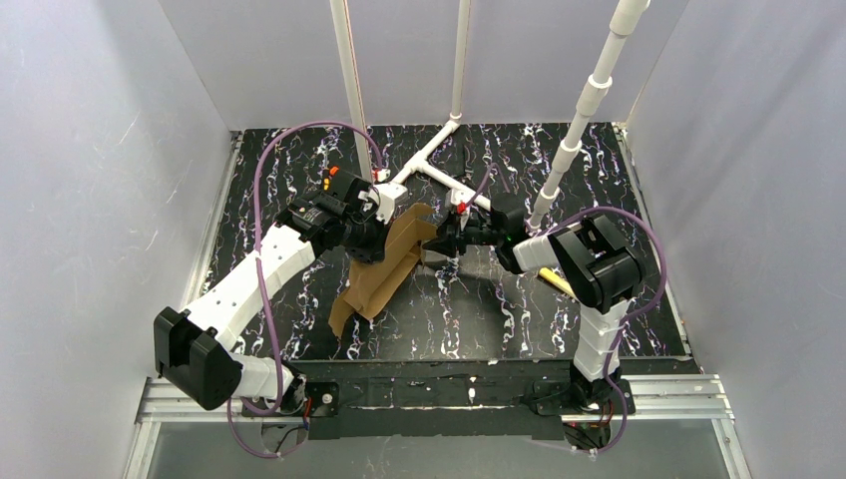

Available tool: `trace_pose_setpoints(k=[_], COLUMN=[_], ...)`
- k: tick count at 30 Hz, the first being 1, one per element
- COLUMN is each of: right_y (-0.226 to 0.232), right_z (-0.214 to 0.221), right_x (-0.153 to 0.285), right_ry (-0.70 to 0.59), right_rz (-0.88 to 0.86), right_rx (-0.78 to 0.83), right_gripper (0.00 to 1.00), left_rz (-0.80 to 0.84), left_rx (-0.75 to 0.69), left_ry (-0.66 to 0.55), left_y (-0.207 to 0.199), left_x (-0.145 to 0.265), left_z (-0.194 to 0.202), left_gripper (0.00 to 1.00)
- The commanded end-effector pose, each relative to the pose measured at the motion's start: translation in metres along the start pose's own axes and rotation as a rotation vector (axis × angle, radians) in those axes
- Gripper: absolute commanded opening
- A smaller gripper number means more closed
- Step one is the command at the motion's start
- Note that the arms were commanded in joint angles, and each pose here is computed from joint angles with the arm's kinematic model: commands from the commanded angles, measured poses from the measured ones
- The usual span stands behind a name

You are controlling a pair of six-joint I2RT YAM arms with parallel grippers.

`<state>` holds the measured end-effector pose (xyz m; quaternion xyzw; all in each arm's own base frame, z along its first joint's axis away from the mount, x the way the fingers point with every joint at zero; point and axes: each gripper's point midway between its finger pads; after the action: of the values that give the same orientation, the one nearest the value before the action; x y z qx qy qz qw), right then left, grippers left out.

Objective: Fold the paper box

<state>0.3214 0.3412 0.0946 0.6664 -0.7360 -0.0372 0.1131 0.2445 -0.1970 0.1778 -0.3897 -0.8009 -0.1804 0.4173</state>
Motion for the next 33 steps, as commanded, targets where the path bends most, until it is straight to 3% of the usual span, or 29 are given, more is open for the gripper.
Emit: trace_pose_setpoints(k=[1,9,33], right_y=[-0.004,-0.005,0.006], right_z=[-0.028,-0.022,-0.009], right_x=[-0.004,-0.009,-0.014], right_ry=[-0.105,-0.137,-0.114], right_rz=[0.026,0.035,-0.027], right_rx=[0.093,0.088,0.082], right_gripper=[0.44,0.51,0.48], left_rz=[-0.013,-0.017,-0.031], left_rx=[-0.018,-0.021,0.018], left_ry=[-0.004,-0.012,-0.036], left_y=[0.001,0.002,0.003], left_x=[0.006,0.008,0.006], left_z=[-0.004,-0.005,-0.009], left_gripper=[0.0,0.0,0.0])
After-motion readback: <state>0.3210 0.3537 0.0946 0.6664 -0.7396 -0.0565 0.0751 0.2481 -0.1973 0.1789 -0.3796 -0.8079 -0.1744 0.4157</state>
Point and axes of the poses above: each gripper's point midway between its finger pads, its own x axis back along the fingers, its own y axis along the line the jaws close on, z = x × y, and after that the axes turned 11 degrees about -x, right-handed
